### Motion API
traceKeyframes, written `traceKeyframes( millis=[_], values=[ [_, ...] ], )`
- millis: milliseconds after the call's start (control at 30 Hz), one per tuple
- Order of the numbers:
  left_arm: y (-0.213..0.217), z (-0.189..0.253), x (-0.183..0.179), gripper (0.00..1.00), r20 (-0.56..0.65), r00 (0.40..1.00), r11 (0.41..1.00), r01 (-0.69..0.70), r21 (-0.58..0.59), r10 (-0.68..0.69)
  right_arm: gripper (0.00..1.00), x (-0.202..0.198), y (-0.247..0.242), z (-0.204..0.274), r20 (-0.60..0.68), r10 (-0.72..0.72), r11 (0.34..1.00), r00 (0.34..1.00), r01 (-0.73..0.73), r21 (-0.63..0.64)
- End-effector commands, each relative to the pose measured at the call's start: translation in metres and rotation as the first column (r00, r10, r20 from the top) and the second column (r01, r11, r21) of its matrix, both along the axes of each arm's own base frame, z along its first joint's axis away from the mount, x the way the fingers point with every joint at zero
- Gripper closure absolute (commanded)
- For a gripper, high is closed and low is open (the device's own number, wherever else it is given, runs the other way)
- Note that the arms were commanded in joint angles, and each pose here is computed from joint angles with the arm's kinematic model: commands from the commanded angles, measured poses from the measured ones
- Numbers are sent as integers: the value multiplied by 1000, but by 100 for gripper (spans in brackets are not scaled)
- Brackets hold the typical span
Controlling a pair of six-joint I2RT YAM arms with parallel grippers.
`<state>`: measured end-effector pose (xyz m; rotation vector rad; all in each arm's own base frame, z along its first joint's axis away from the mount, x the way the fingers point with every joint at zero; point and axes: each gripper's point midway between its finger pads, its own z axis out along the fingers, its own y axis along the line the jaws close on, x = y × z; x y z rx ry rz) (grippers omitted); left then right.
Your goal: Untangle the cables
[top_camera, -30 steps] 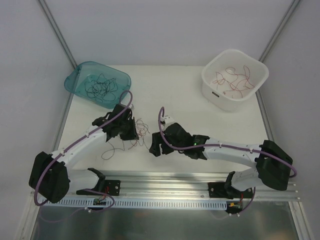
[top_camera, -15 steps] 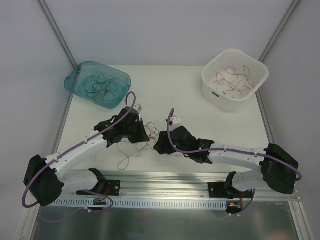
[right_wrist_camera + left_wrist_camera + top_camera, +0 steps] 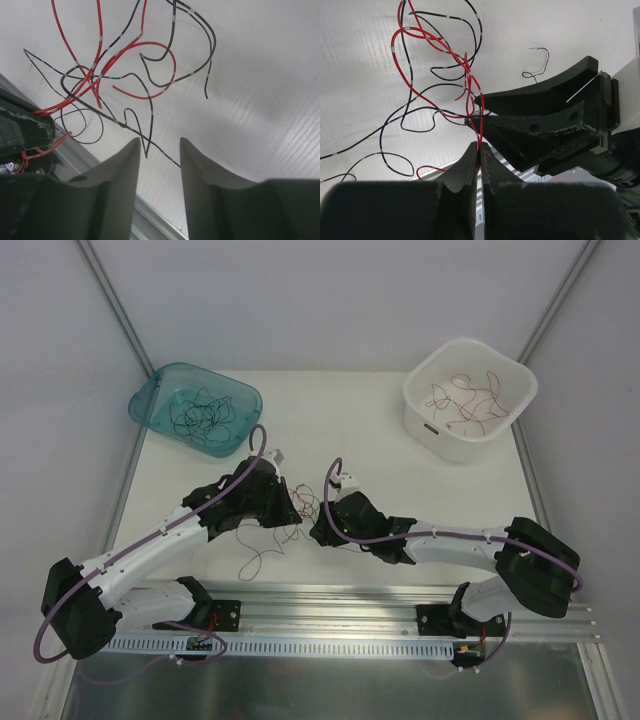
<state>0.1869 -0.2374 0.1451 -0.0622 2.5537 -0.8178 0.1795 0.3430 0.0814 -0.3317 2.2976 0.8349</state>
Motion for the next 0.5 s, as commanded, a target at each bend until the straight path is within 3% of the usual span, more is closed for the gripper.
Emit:
traceKeyframes(
  millis=[0,233,467],
  values=[
    [-8,20,-3,100,31,999,998,25,-62,-23,64,9,11,11,35,-1,998,999,-1,56],
    [-8,22,-14,100,34,997,994,72,-83,-69,98,14,4,6,28,-8,999,1000,6,53],
    [5,19,-48,100,14,978,975,211,-72,-210,99,42,-55,5,51,-166,986,985,167,-19]
  ],
)
